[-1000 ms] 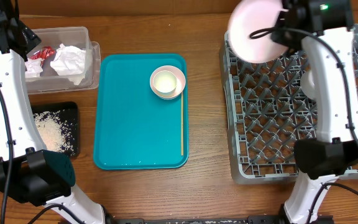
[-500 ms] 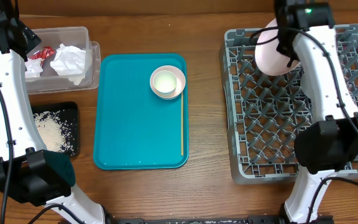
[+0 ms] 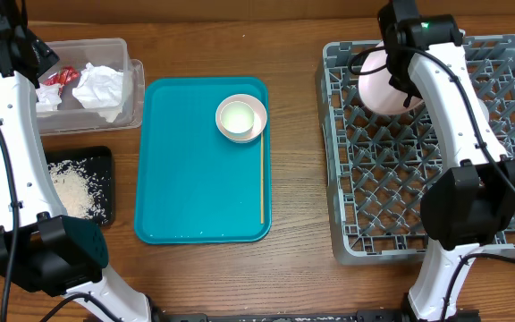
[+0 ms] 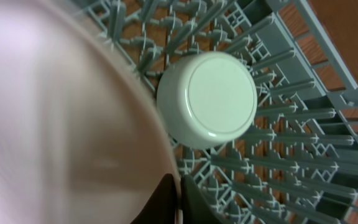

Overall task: Sort waste into correct bins and load items into the dishwasher
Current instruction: 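Lift the plate and stand it upright in the rack's back-left slots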

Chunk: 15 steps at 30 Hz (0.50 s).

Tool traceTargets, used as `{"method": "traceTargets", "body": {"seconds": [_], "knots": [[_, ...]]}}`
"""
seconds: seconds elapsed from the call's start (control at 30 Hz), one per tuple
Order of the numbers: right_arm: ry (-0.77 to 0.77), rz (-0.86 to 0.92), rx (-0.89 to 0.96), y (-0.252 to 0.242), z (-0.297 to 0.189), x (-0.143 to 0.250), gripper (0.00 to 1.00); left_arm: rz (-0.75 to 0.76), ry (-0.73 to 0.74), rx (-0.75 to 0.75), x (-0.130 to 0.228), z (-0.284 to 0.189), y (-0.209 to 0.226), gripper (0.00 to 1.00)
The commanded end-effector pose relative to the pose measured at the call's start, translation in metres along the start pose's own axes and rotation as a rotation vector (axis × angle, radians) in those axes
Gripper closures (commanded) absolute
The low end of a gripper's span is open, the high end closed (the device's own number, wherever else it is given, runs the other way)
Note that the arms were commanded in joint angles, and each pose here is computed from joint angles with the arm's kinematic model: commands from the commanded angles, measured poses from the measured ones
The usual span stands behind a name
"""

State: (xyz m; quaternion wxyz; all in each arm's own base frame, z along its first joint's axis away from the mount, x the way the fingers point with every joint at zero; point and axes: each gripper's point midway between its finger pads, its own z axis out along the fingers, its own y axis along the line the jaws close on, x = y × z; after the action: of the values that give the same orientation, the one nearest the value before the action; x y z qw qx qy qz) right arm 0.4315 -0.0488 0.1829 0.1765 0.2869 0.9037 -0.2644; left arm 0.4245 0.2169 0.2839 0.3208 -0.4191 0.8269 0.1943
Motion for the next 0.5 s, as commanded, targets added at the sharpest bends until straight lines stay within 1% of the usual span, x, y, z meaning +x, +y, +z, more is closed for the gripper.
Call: {"method": "traceTargets", "body": {"seconds": [0.0, 0.13, 0.3, 0.37, 0.4, 0.43, 0.47], "knots": [[-0.017, 0.026, -0.07, 0.001, -0.022, -0.007, 0.91, -0.013, -0.006, 0.003, -0.001, -0.002, -0.002, 0.0], [-0.023, 0.022, -0.117, 0.002, -0.04, -0.005, 0.9, -0.014, -0.006, 0.003, -0.001, -0.002, -0.002, 0.0], [-0.022, 0.025, -0.2, 0.003, -0.063, 0.0, 0.84, -0.013, -0.006, 0.003, -0.001, -0.002, -0.002, 0.0], [-0.026, 0.035, -0.254, 0.004, -0.077, 0.001, 0.47, -0.014, -0.006, 0.003, -0.001, -0.002, -0.002, 0.0], [-0.029, 0.042, -0.281, 0.004, -0.084, 0.0, 0.23, -0.013, -0.006, 0.003, -0.001, -0.002, -0.002, 0.0], [-0.034, 0.05, -0.31, 0.004, -0.092, 0.0, 0.02, -0.013, -0.006, 0.003, -0.001, -0.002, -0.002, 0.0], [-0.039, 0.062, -0.347, 0.002, -0.102, -0.002, 0.0, -0.013, -0.006, 0.003, -0.001, -0.002, -0.002, 0.0]]}}
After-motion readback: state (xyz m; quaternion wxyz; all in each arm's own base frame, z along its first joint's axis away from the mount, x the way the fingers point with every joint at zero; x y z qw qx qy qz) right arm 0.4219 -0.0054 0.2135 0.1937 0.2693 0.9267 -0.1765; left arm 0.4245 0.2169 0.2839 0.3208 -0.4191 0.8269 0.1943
